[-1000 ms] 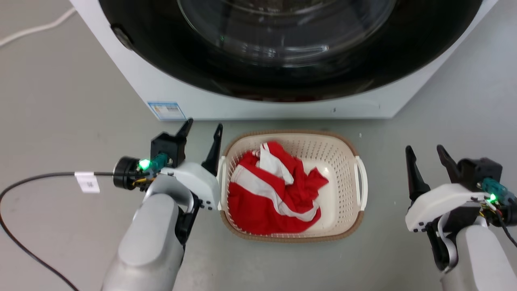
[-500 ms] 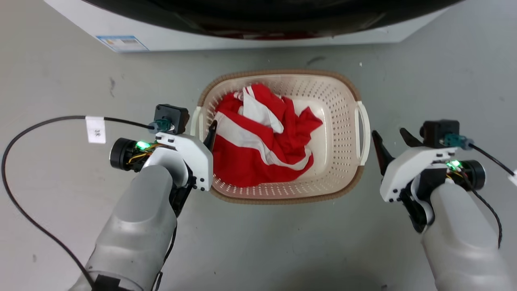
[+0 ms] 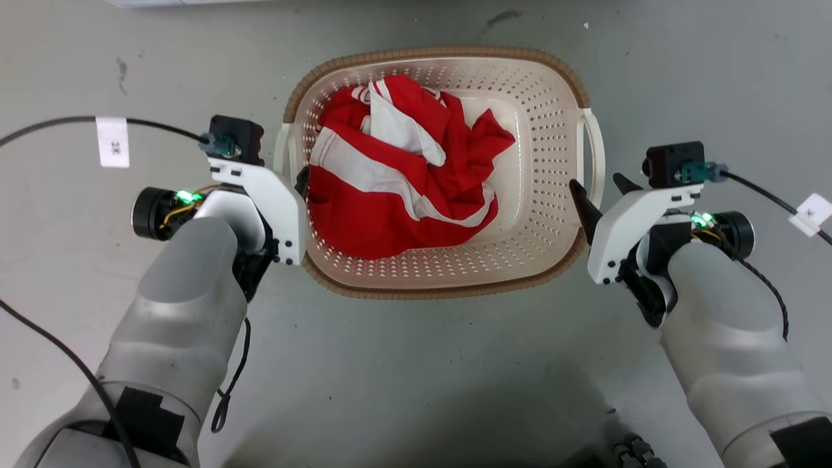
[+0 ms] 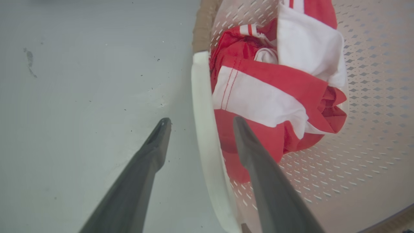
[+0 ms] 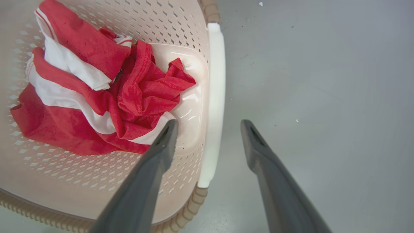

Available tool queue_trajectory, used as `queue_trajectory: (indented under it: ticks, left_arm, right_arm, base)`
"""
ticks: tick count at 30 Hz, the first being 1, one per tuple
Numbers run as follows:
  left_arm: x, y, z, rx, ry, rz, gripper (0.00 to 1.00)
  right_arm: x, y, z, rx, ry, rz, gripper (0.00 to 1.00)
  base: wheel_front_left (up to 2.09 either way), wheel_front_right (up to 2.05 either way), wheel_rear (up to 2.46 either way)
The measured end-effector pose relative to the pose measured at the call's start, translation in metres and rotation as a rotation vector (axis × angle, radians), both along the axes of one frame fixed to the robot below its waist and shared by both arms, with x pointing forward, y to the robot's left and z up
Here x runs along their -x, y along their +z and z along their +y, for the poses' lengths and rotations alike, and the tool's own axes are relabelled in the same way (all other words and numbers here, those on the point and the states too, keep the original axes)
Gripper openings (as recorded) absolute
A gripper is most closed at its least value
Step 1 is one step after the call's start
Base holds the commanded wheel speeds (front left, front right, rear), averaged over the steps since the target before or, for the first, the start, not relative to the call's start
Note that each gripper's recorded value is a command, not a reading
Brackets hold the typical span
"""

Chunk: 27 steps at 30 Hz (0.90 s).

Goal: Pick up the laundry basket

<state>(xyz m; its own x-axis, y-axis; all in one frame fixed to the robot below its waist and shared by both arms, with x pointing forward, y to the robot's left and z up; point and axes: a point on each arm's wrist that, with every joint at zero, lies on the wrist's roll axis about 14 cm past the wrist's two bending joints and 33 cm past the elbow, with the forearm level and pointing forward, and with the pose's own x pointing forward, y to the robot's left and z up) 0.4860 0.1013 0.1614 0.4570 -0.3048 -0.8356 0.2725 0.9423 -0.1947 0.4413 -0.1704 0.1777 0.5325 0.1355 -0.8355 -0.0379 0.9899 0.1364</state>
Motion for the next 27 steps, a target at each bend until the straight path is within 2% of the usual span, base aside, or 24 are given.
queue_trajectory:
  ticks: [8,9,10,11,12,20,27]
  left_arm:
    - [0.0,-0.017,0.002,-0.01,0.01,0.083,1.0]
    - [0.0,-0.018,0.003,-0.009,0.018,0.09,1.0]
    - [0.0,-0.019,0.004,-0.008,0.024,0.101,0.4]
    - [-0.001,-0.019,0.003,-0.006,0.025,0.103,0.4]
    - [0.0,-0.019,0.002,-0.006,0.021,0.111,0.0]
    - [0.003,-0.008,-0.003,0.023,0.038,0.121,0.0]
    - [0.019,0.02,-0.002,0.035,0.061,0.158,0.0]
  right_arm:
    - [-0.009,-0.015,0.004,-0.013,-0.006,0.041,1.0]
    - [-0.01,-0.015,0.005,-0.016,-0.006,0.043,0.4]
    - [-0.011,-0.016,0.006,-0.02,-0.008,0.045,0.0]
    - [-0.011,-0.016,0.008,-0.025,-0.008,0.051,0.0]
    - [-0.012,-0.016,0.009,-0.028,-0.005,0.053,0.0]
    - [-0.01,-0.008,0.015,-0.046,0.001,0.063,0.0]
    - [0.011,0.012,0.02,-0.072,0.005,0.137,0.0]
  base:
    - [0.0,0.0,0.0]
    - [0.0,0.0,0.0]
    - [0.0,0.0,0.0]
    - [0.0,0.0,0.0]
    - [0.0,0.0,0.0]
    - [0.0,0.0,0.0]
    - [0.0,0.0,0.0]
